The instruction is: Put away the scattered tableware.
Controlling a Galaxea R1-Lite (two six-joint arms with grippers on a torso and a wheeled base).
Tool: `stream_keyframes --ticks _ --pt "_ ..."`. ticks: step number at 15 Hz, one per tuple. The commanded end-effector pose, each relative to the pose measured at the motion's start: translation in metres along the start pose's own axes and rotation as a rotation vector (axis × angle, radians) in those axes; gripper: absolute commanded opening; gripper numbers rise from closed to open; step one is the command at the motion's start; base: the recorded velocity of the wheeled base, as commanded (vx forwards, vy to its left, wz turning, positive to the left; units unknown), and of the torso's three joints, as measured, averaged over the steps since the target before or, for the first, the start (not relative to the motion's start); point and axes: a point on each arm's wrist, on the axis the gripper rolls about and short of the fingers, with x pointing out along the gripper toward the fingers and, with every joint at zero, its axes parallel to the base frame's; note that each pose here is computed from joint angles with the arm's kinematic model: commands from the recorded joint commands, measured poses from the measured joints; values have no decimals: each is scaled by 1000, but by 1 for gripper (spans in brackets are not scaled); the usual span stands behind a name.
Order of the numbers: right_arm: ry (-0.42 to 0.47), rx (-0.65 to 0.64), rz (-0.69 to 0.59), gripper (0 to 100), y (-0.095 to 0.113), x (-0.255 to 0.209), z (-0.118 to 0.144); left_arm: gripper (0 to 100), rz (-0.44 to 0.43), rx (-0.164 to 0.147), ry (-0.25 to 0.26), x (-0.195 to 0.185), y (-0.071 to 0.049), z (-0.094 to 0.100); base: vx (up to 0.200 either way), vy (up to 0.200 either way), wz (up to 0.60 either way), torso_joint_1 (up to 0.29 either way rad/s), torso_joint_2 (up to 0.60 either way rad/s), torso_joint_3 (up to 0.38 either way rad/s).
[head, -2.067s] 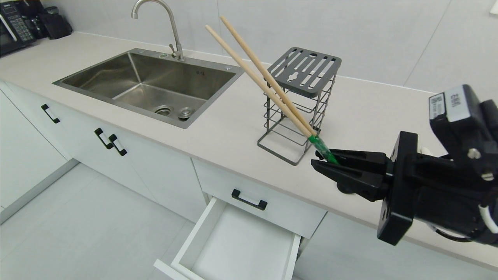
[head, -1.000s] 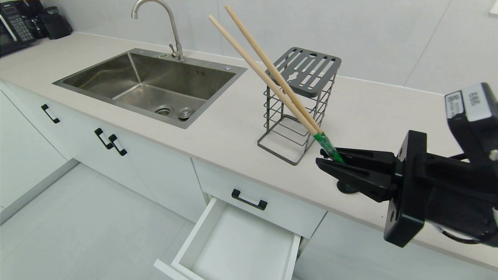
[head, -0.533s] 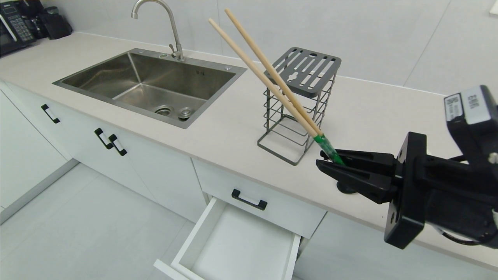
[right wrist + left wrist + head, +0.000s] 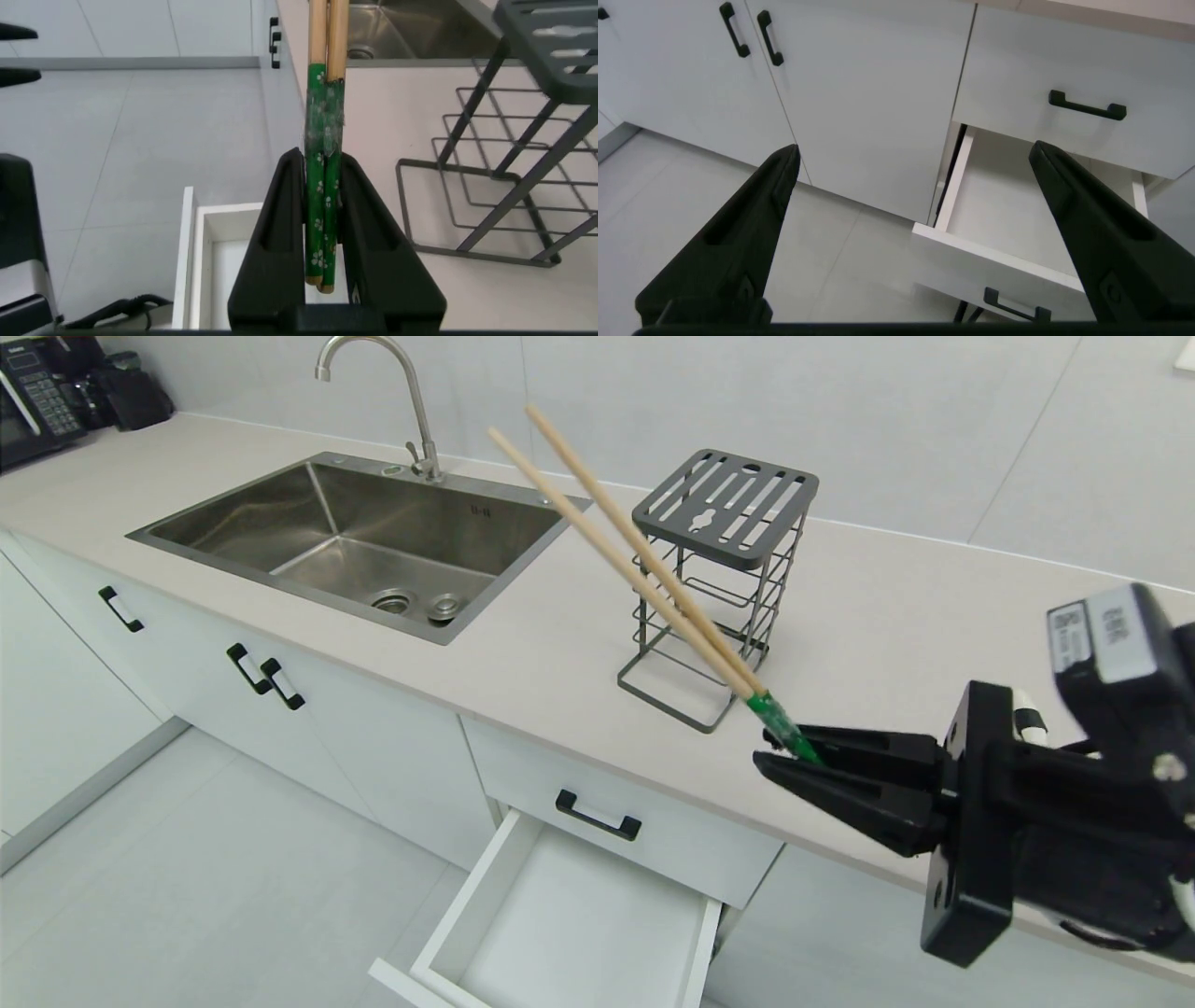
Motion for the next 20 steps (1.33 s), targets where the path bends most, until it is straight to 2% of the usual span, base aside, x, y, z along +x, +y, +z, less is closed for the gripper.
stream_keyframes --ticks 1,5,11,15,18,20 --pt "41 3 41 0 8 6 -10 100 0 0 1 0 0 0 0 0 0 0 0 0" --pt "91 4 121 0 21 26 -22 100 0 0 1 0 0 0 0 0 0 0 0 0" --pt "164 -9 164 0 30 39 -38 100 0 0 1 0 0 0 0 0 0 0 0 0" --pt "339 0 180 0 40 20 -79 100 0 0 1 0 0 0 0 0 0 0 0 0" --pt "354 -21 169 0 48 23 -77 100 0 0 1 0 0 0 0 0 0 0 0 0" --pt "407 -21 193 0 53 24 -83 100 0 0 1 0 0 0 0 0 0 0 0 0"
